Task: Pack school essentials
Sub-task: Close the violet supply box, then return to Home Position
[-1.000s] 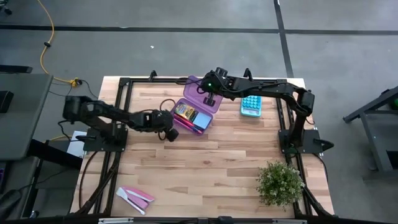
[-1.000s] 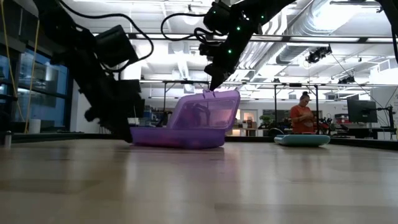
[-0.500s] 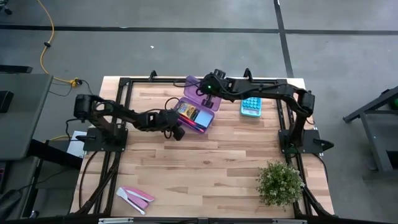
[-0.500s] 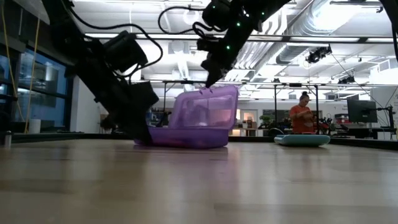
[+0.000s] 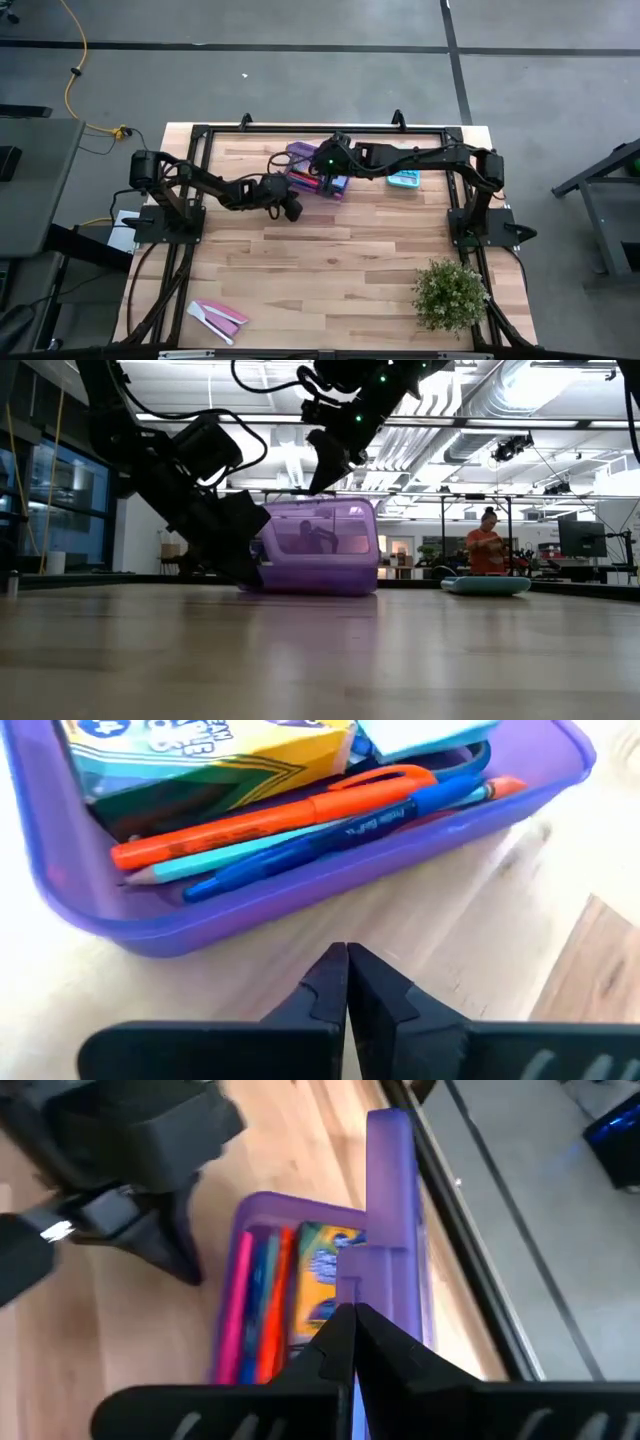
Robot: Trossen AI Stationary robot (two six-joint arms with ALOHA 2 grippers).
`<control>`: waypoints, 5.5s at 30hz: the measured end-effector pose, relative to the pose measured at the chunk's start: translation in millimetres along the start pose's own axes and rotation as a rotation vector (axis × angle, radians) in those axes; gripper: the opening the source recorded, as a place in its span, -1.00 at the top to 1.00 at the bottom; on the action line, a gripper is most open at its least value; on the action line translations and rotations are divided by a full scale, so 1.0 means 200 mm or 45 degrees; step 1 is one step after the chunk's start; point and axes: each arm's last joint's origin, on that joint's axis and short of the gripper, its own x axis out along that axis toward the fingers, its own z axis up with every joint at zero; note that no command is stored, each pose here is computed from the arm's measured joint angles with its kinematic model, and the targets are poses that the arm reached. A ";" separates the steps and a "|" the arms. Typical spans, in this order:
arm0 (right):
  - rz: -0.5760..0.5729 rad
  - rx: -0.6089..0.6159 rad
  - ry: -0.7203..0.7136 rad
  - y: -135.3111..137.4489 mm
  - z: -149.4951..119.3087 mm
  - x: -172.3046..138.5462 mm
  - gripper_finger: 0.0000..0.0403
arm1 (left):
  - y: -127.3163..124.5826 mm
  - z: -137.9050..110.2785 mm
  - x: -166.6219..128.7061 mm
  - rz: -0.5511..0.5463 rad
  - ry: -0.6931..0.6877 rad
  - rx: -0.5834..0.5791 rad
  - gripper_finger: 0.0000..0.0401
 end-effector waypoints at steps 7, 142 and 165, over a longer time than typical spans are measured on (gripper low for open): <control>0.067 0.044 0.009 0.06 0.00 -0.02 1.00 | 0.00 0.00 0.00 -0.001 0.001 0.000 1.00; 0.257 0.379 -0.995 0.02 -0.78 -0.74 1.00 | 0.17 -0.03 -1.04 -0.420 -0.761 0.293 1.00; 0.291 0.363 -0.891 0.03 -0.82 -0.73 1.00 | 0.32 -0.19 -0.86 -0.343 -0.697 0.302 1.00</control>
